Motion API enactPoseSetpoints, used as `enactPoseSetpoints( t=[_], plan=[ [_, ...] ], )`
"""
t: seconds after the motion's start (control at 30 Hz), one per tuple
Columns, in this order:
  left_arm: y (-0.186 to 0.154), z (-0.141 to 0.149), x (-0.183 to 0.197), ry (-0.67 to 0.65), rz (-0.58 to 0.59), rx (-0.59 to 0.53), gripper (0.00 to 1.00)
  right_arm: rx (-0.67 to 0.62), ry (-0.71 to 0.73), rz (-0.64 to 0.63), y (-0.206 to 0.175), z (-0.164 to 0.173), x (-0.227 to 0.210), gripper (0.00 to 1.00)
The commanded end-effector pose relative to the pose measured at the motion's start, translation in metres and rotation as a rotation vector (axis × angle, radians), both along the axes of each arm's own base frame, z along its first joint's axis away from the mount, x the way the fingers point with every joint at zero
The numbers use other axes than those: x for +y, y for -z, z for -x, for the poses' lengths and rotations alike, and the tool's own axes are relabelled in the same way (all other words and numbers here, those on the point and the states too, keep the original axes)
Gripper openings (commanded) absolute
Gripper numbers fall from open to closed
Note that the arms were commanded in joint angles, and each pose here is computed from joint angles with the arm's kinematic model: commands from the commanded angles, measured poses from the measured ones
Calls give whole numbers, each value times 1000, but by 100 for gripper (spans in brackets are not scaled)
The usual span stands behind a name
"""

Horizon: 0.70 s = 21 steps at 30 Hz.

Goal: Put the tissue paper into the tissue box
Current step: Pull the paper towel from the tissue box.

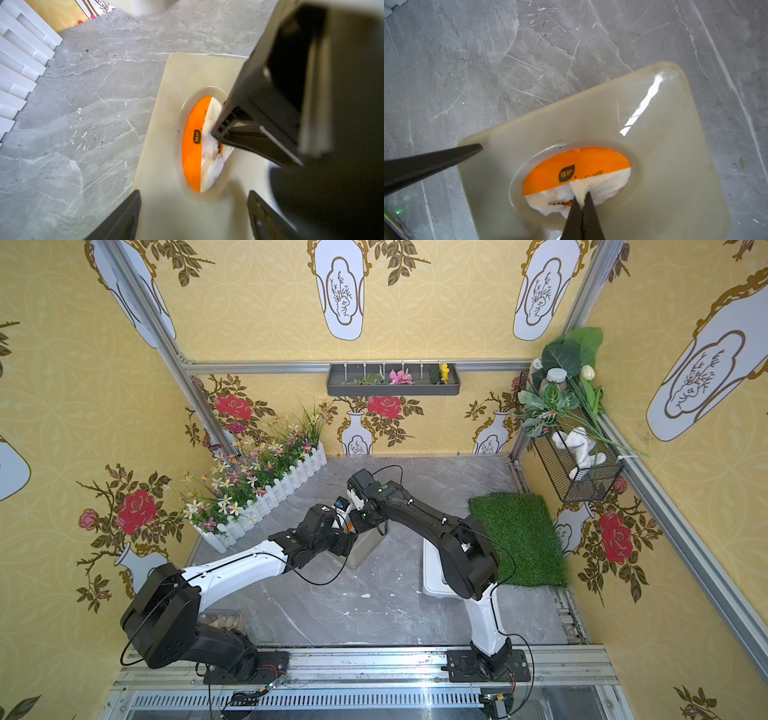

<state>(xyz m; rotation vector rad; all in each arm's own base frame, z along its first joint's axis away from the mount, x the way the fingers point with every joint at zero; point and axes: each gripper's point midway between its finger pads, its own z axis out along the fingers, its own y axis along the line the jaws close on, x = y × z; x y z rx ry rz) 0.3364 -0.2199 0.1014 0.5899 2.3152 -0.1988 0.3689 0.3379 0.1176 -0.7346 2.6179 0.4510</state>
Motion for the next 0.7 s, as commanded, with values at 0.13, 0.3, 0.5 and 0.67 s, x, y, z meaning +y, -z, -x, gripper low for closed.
enactPoseSetpoints(
  t=[0.13,0.3,0.5,0.67],
  plan=[
    [65,71,36,92,-230,327,82,-220,-38,-436,-129,-17,46,0],
    [67,72,35,100,-236,331,82,-257,20,-521,-146,-26,39,0],
    [67,72,34,102,-240,332,82,-261,23,-522,-153,-26,38,0],
    [68,72,35,98,-242,332,82,-284,37,-518,-165,-24,31,0]
  ],
)
